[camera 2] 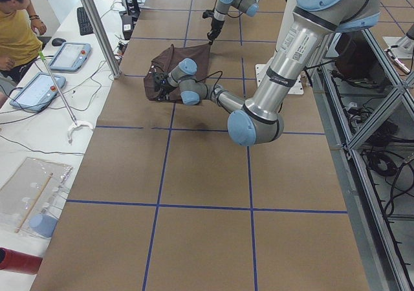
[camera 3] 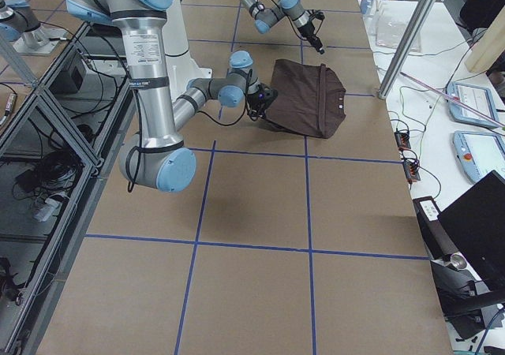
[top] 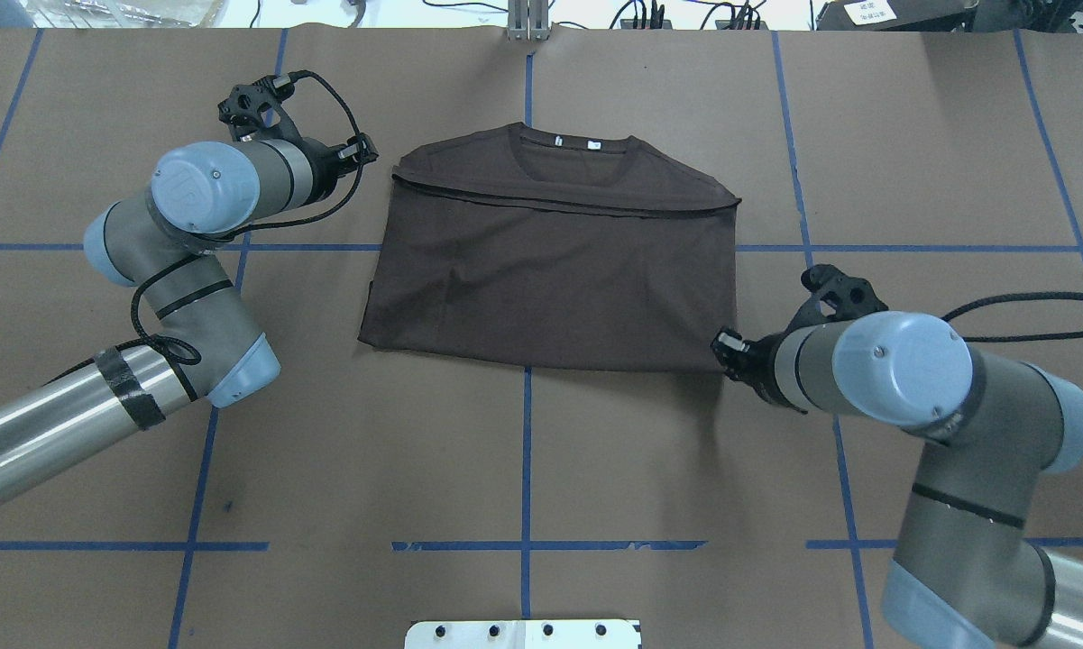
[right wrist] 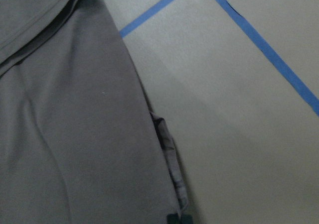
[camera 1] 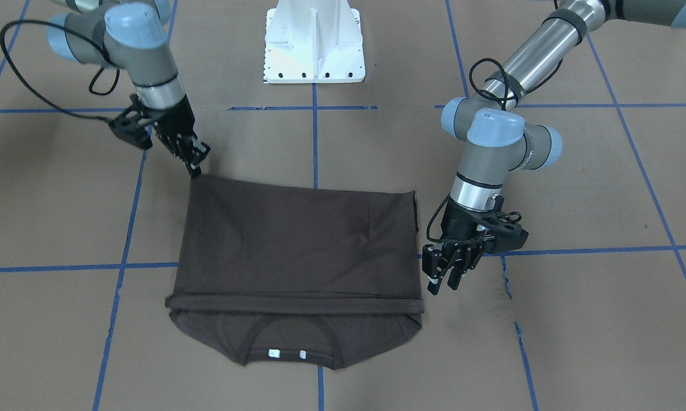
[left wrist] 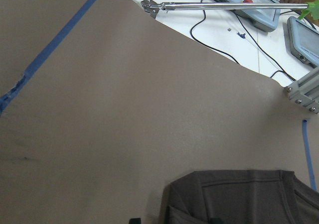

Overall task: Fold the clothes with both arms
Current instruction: 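Grasp the folded corner with the right gripper and drag it toward the robot, then move the left gripper to the shirt corner nearest it while the right gripper holds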

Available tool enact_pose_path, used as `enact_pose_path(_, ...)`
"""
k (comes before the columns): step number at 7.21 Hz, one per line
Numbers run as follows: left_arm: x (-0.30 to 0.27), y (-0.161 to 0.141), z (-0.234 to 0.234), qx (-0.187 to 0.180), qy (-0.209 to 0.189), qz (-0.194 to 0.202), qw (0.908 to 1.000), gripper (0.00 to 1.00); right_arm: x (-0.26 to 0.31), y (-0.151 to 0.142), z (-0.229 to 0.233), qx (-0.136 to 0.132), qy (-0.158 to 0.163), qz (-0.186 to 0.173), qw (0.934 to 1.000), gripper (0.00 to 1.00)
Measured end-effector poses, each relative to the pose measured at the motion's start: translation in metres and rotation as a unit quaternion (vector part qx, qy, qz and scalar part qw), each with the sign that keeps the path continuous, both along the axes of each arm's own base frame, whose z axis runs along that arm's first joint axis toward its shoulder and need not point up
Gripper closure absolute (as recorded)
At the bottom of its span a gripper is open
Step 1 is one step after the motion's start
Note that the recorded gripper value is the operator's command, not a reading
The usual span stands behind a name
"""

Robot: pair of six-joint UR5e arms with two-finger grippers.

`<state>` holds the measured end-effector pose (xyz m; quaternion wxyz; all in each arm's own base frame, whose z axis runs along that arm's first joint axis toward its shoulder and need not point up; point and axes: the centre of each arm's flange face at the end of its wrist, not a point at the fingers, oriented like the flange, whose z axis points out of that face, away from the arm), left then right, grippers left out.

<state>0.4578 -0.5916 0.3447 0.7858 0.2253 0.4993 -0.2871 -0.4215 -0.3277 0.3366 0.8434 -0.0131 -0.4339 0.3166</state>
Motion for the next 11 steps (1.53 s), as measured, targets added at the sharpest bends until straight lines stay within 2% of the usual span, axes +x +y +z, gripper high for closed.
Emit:
enact_pose_path(1, -0.001, 0.004, -0.013, 0.003, 0.013, 0.000, 0.9999, 0.44, -0.005, 0.060, -0.019, -0.020, -0.026, -0.034, 0.9989, 1.00)
enact_pose_path(2, -0.005, 0.012, -0.035, 0.008, 0.039, 0.000, 0.9992, 0.44, -0.003, 0.116, -0.046, -0.039, -0.058, -0.067, 0.9953, 0.04)
enact_pose_path(3, -0.010, 0.021, -0.054, 0.015, 0.060, 0.001, 0.9981, 0.44, 0.010, 0.154, -0.070, -0.053, -0.084, -0.094, 0.9905, 0.00)
enact_pose_path(4, -0.010, 0.028, -0.065, 0.020, 0.073, 0.004, 0.9972, 0.44, 0.011, 0.175, -0.072, -0.060, -0.084, -0.108, 0.9888, 0.00)
enact_pose_path(5, -0.003, 0.040, -0.073, 0.022, 0.082, 0.016, 0.9963, 0.44, 0.003, 0.181, -0.062, -0.053, -0.070, -0.099, 0.9912, 0.00)
enact_pose_path(6, 0.002, 0.056, -0.083, 0.016, 0.098, 0.032, 0.9946, 0.45, 0.000, 0.174, -0.059, -0.037, -0.065, -0.073, 0.9945, 0.00)
enact_pose_path(7, -0.005, 0.072, -0.086, -0.005, 0.111, 0.040, 0.9930, 0.44, 0.003, 0.156, -0.063, -0.016, -0.069, -0.034, 0.9969, 0.00)
enact_pose_path(8, -0.022, 0.089, -0.077, -0.031, 0.107, 0.039, 0.9930, 0.42, 0.003, 0.132, -0.068, 0.003, -0.073, 0.008, 0.9973, 0.00)
enact_pose_path(9, -0.039, 0.104, -0.063, -0.057, 0.090, 0.035, 0.9937, 0.42, -0.001, 0.101, -0.071, 0.022, -0.071, 0.047, 0.9962, 0.00)
enact_pose_path(10, -0.047, 0.118, -0.046, -0.089, 0.056, 0.035, 0.9938, 0.38, -0.012, 0.072, -0.077, 0.044, -0.066, 0.068, 0.9946, 0.00)
enact_pose_path(11, -0.030, 0.140, -0.040, -0.114, 0.027, 0.052, 0.9917, 0.38, -0.022, 0.050, -0.085, 0.061, -0.061, 0.078, 0.9931, 0.00)
